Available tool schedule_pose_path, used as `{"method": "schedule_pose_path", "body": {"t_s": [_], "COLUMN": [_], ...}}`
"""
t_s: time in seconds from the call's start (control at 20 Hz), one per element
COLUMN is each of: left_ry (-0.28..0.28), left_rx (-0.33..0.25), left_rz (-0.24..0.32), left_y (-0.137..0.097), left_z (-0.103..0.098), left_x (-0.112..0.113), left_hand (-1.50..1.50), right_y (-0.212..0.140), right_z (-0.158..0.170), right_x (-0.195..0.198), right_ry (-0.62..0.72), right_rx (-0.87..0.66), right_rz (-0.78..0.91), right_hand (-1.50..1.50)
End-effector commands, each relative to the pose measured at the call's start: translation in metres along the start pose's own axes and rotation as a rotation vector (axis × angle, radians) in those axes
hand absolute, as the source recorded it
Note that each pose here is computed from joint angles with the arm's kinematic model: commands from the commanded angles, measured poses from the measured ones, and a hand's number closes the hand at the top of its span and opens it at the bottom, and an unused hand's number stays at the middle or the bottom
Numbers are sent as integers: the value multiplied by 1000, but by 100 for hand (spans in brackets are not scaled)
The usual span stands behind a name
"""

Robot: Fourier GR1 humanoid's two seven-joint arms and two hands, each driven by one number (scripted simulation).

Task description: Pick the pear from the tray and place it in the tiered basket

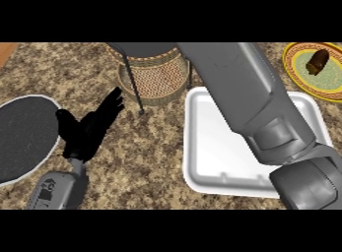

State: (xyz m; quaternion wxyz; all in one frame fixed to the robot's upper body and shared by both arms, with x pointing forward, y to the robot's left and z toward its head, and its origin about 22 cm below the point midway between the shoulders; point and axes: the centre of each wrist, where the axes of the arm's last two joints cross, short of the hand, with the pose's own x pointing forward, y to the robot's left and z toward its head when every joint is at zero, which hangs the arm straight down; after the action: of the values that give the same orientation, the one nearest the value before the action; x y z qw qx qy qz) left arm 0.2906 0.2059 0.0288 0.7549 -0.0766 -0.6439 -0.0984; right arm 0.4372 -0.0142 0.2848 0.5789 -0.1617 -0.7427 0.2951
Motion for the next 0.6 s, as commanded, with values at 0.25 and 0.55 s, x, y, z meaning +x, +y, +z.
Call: {"method": "schedule_pose_path", "body": {"t_s": [0.25, 0.55], "left_ry": [-26, -4], "left_rx": [-54, -49], "left_rz": [-33, -33], "left_y": [-16, -18], "left_z": [-17, -13], "left_x": [12, 8], "left_hand": [0, 0], "right_y": [16, 16], "right_z": [-7, -8], "right_x": [-13, 7], "right_ry": [-78, -179], "right_rx": [57, -71], "right_rz": [-219, -282], "right_hand": [-150, -150]}}
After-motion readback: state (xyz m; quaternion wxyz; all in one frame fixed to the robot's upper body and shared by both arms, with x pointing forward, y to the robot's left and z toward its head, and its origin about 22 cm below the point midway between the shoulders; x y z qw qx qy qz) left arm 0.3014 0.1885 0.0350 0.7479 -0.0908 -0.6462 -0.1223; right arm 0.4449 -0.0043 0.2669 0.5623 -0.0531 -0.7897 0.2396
